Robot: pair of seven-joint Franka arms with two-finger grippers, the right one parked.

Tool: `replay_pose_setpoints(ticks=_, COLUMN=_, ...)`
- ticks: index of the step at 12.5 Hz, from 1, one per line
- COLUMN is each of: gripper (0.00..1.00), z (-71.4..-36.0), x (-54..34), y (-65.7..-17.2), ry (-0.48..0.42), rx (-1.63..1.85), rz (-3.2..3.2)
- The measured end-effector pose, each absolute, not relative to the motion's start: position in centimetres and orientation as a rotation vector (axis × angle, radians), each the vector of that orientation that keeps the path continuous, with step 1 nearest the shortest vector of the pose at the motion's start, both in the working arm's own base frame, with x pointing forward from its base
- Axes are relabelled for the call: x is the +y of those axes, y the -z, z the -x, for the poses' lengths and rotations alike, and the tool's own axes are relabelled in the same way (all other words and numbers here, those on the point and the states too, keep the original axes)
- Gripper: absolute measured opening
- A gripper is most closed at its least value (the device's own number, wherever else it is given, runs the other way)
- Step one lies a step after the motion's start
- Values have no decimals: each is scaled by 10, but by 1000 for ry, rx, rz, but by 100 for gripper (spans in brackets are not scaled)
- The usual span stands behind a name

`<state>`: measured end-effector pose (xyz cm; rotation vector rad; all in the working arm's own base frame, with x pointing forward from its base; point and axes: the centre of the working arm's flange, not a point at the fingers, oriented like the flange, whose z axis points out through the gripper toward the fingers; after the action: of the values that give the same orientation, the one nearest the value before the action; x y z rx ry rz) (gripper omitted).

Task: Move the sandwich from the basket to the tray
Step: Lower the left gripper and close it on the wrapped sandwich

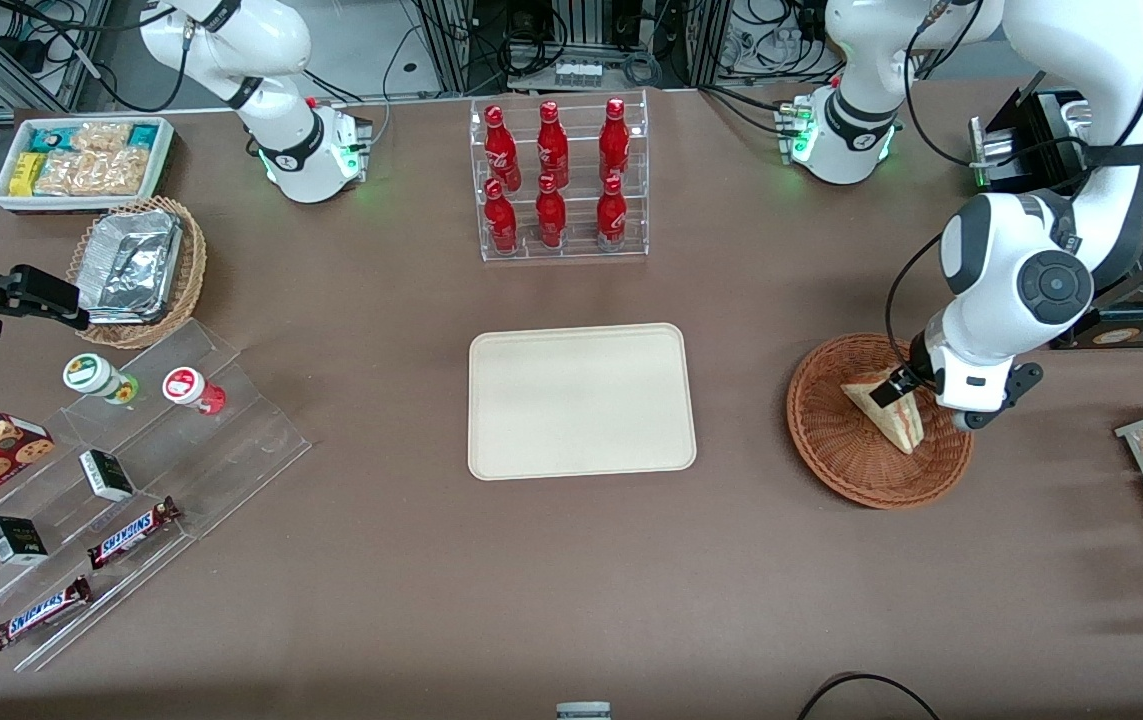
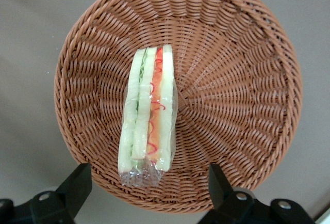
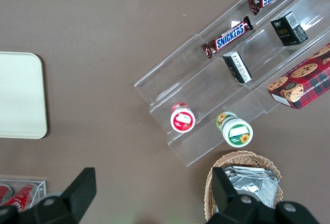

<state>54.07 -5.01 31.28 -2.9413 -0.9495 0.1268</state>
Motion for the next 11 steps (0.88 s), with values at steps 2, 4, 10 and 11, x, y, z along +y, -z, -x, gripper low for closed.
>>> replay_pose_setpoints(ticks=2, gripper=100, z=-538, x=-49, y=-308, ry=-126, rx=-952, rz=2941)
replay_pose_setpoints(ticks=4, gripper=100, z=-539, x=-49, y=-300, ry=-112, rx=-956, rz=2946)
replay_pose_setpoints(ticks=10, gripper=100, z=-542, x=-44, y=-270, ry=-114, rx=-971, rz=2946)
replay_pose_setpoints(ticks=11, gripper=100, z=-542, x=-43, y=-266, ry=-108, rx=-974, rz=2948)
